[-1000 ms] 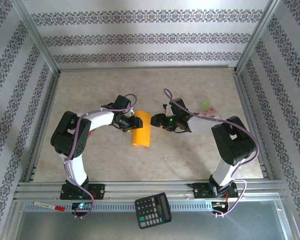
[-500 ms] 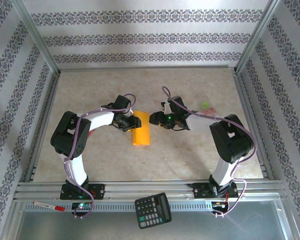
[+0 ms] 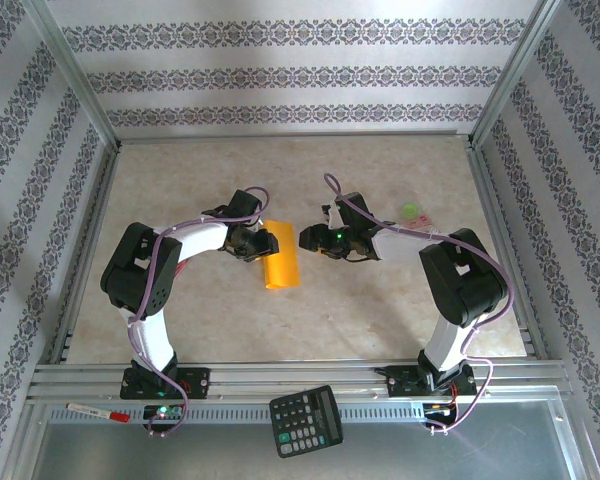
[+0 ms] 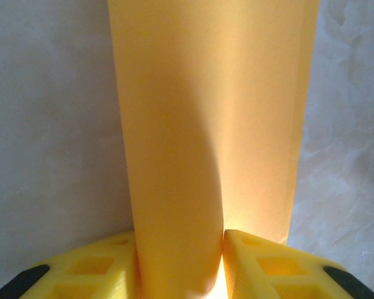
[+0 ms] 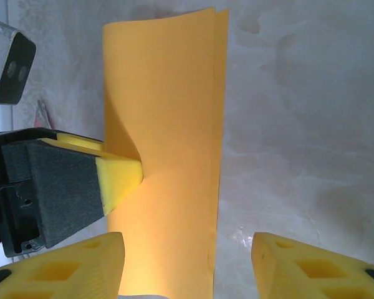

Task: Fold a paper plane with a square sheet of paper (pick it up from the middle)
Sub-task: First fold the square sheet of paper in half at the center of the table.

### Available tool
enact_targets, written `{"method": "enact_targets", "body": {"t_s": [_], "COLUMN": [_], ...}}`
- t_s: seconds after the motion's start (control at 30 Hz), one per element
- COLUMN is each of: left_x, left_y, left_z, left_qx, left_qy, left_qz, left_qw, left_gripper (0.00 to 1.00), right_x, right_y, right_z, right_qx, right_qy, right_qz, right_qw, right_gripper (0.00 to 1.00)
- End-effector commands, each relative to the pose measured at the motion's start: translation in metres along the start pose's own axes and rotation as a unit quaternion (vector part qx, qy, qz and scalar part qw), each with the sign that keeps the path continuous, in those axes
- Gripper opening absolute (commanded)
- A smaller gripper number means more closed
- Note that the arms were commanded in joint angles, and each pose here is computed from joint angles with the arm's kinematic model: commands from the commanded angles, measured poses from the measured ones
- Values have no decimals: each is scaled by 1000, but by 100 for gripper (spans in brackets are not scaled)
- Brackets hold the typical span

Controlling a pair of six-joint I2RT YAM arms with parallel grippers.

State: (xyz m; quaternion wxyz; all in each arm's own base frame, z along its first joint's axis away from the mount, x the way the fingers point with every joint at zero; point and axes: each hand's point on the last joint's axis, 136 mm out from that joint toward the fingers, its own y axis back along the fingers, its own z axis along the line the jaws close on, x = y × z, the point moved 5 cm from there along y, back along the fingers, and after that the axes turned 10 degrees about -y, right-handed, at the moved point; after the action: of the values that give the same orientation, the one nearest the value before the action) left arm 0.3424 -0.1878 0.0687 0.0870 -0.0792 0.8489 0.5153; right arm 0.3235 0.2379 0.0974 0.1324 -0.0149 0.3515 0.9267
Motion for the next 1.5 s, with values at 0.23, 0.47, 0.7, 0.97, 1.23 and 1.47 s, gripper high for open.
{"method": "enact_targets", "body": {"t_s": [0.23,0.47,0.7,0.97,1.23,1.47], "left_x": [2,16,17,22,25,26], "left_y": [-6,-11,-18,-25,-32,-36], "left_z": [-24,-36,-35,-33,-35,-36], "left_qx": [60,67,37,8,-2,-12], "left_qy": [-73,-113,-130,-147,-157,-166], "left_qz": [53,100,111,124,131,138], "left_qw": [994,986,985,981,979,976], "left_gripper": [33,32,33,37,38,39], "right_x": [1,9,10,2,0,1], "right_y": [29,63,75,86,86,84], "right_z": [-12,-34,-52,-60,-61,-61], "right_qx": [10,40,63,97,99,99], "right_qy": [6,-3,-11,-1,-4,-8], "right_qz": [-8,-24,-21,-26,-20,-18], "right_qw": [1000,999,998,995,995,995], "right_gripper": [56,56,56,58,59,60]}}
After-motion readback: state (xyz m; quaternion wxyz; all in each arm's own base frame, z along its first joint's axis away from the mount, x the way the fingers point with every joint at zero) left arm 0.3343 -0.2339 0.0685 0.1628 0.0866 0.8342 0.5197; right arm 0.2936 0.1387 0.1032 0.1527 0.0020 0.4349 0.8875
